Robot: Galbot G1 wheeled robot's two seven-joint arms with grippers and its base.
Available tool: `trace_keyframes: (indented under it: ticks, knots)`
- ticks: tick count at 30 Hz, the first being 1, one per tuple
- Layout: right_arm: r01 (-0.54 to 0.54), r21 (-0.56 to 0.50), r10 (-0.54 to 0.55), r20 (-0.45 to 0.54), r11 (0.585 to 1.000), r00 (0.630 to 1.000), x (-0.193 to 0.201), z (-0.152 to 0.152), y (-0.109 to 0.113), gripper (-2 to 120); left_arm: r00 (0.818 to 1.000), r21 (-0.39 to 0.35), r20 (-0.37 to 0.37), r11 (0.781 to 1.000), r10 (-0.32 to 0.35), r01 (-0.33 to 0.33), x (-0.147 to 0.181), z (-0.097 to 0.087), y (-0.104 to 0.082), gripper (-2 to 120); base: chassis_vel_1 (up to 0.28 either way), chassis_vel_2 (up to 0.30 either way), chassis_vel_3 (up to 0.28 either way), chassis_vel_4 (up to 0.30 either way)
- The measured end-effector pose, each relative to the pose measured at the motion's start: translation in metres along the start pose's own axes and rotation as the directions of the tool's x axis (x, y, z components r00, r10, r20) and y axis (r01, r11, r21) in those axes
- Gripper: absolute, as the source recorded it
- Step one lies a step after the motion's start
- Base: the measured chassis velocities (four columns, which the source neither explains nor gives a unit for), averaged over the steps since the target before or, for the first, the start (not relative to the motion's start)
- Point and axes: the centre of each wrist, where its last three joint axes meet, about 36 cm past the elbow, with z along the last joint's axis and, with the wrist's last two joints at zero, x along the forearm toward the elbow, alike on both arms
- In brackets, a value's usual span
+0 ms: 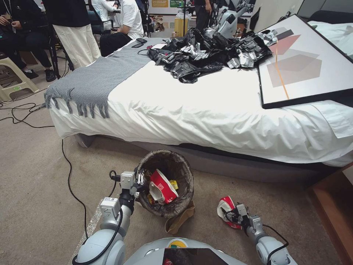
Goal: Pick up the trash bin, then pick up the garbage from the floor and place it into the trash bin.
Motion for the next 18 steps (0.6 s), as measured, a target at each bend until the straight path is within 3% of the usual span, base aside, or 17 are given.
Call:
trace_keyframes:
  ticks: [6, 10, 13, 18]
  knots:
    - [0.014, 0.007, -0.013, -0.069, 1.0, 0.998, -0.013, 0.032, -0.01, 100, 1.0, 0.0, -0.002, 1.0, -0.001, 0.001, 0.001, 0.0, 0.0, 7, 0.0, 0.0, 0.0, 0.0]
    - [0.014, 0.005, -0.014, -0.077, 1.0, 0.997, -0.015, 0.038, -0.011, 97, 1.0, -0.001, -0.002, 1.0, -0.002, 0.002, 0.001, -0.001, 0.0, 7, 0.0, 0.0, 0.0, 0.0]
    - [0.013, -0.002, -0.013, -0.083, 1.0, 0.996, -0.019, 0.043, -0.009, 92, 1.0, -0.002, -0.002, 1.0, -0.003, 0.003, 0.002, -0.001, -0.001, 7, 0.0, 0.0, 0.0, 0.0]
    - [0.016, -0.006, -0.016, -0.076, 1.0, 0.997, -0.019, 0.045, -0.006, 71, 1.0, -0.004, -0.002, 1.0, -0.005, 0.005, 0.002, -0.001, -0.001, 7, 0.0, 0.0, 0.0, 0.0]
